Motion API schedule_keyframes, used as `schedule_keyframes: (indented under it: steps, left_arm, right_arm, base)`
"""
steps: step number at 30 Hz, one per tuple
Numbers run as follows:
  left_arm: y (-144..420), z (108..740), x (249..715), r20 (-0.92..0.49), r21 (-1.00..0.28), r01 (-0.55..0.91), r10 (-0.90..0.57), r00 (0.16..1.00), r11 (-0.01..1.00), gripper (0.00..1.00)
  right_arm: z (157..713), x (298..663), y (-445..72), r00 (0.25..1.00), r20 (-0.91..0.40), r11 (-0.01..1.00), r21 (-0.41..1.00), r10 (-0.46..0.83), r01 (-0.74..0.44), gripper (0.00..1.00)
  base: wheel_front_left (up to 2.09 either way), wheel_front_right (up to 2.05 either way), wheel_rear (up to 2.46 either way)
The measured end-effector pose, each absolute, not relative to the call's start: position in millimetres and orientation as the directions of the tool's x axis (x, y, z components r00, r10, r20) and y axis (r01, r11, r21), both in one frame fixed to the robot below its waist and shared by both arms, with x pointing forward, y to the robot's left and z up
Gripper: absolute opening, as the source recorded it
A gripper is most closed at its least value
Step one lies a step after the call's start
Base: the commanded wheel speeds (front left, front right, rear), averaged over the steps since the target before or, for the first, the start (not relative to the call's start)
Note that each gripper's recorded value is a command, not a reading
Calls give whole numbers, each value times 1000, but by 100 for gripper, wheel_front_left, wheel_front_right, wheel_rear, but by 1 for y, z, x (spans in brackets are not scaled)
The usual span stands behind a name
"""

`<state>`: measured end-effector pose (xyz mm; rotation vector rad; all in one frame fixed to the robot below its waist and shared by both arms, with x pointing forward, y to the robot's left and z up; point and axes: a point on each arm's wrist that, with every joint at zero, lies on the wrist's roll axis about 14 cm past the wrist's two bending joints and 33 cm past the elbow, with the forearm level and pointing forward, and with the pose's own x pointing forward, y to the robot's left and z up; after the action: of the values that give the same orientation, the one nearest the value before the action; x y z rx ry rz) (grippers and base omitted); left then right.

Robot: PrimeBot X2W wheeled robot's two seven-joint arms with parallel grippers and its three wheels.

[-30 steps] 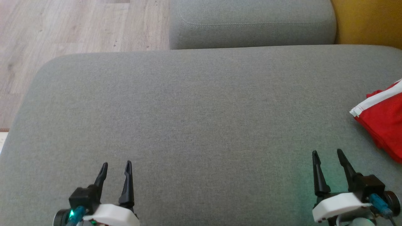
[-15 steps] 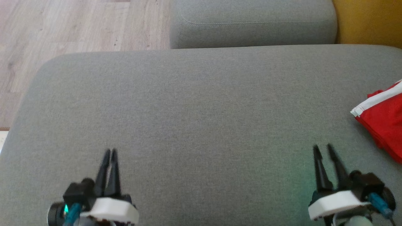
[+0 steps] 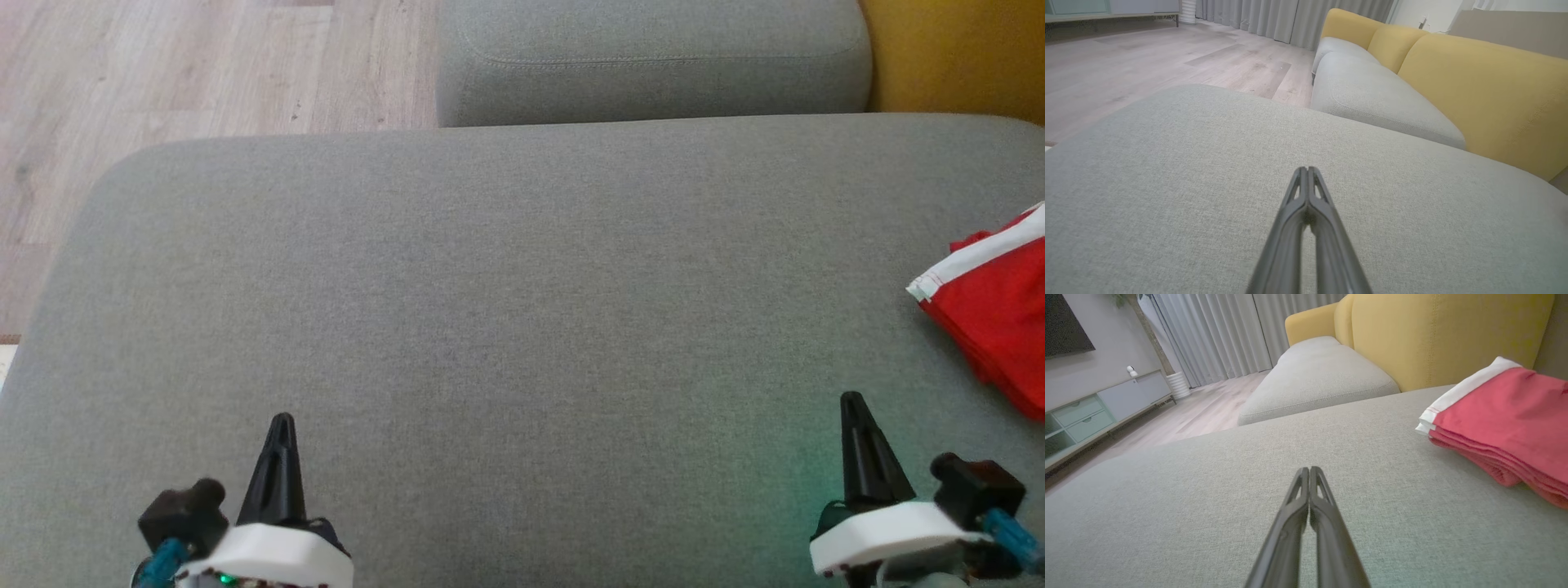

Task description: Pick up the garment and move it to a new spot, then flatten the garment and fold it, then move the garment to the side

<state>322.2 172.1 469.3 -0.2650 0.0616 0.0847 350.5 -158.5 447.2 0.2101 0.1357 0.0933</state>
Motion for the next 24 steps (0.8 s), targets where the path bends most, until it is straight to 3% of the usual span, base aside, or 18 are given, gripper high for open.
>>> schedule_keyframes:
  steps: [24]
  left_arm:
    - [178,461,333,-137,-511,-134,73,988,849,0]
  right_arm:
    - [445,352,-175,987,-156,880,473,34,45,0]
  base:
    - [0,0,0]
